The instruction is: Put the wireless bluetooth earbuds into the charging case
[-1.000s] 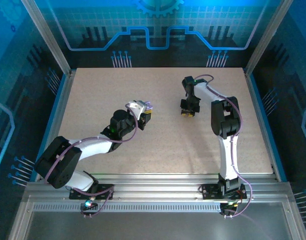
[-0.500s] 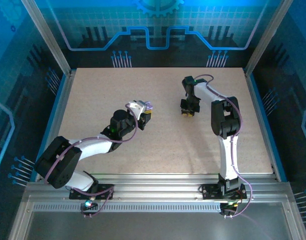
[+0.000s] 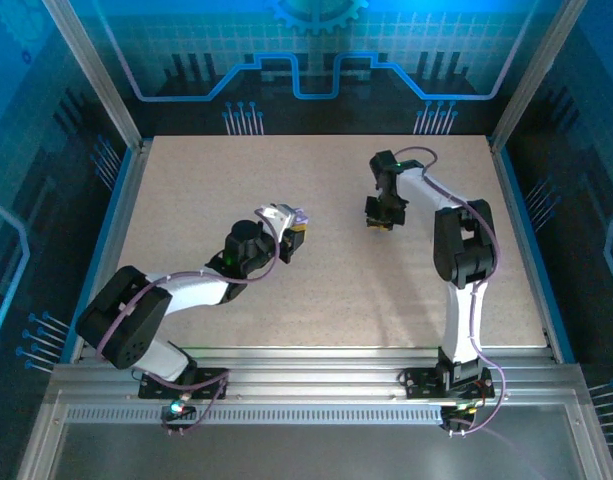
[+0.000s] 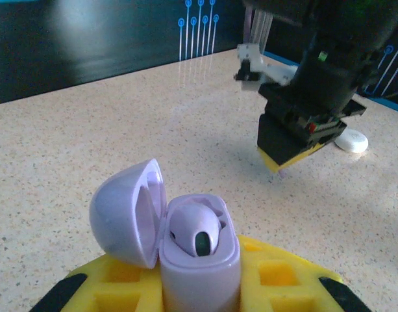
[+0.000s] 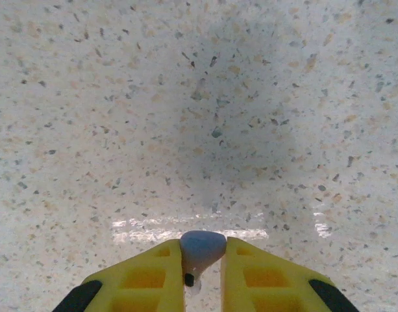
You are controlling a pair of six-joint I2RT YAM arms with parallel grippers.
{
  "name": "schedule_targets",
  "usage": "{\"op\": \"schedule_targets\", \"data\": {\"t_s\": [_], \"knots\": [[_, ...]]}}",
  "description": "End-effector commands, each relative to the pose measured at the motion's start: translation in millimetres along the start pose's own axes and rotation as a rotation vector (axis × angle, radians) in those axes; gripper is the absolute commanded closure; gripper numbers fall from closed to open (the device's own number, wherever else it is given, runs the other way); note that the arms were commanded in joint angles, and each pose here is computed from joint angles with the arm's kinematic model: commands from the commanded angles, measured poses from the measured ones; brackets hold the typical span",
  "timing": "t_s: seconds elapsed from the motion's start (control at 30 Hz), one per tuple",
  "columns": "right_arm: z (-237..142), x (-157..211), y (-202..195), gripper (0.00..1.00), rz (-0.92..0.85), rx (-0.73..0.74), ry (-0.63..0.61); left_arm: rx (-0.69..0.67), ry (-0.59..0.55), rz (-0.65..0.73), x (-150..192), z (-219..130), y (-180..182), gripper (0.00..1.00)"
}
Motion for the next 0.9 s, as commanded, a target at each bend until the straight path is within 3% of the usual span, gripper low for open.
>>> {"op": "schedule_targets", "data": {"t_s": [0.0, 0.3, 0.87], "knots": [[-9, -2, 4, 0.83, 0.014, -0.027, -0.038, 0.031, -0.044, -0.018, -17, 6, -4, 0.83], [-21, 8, 18, 0.83, 0.002, -0.062, -0.07, 0.092, -0.025, -0.012, -10, 14, -24, 0.83], [-75, 34, 32, 0.84, 0.007, -0.179, -0.258, 0.165, -0.016, 0.084, -21, 16, -74, 0.83]]}}
Point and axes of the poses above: each hand's point on the last joint's axis, 136 mm out from that joint toward the fingers, its own z axis out along the fingers, its own y axis along the line the jaws close on, x = y × z, the point moved 1 cm from there along -z, back along the fingers, and after that the axes turned 7 degrees about -z, right-handed, at the moved point
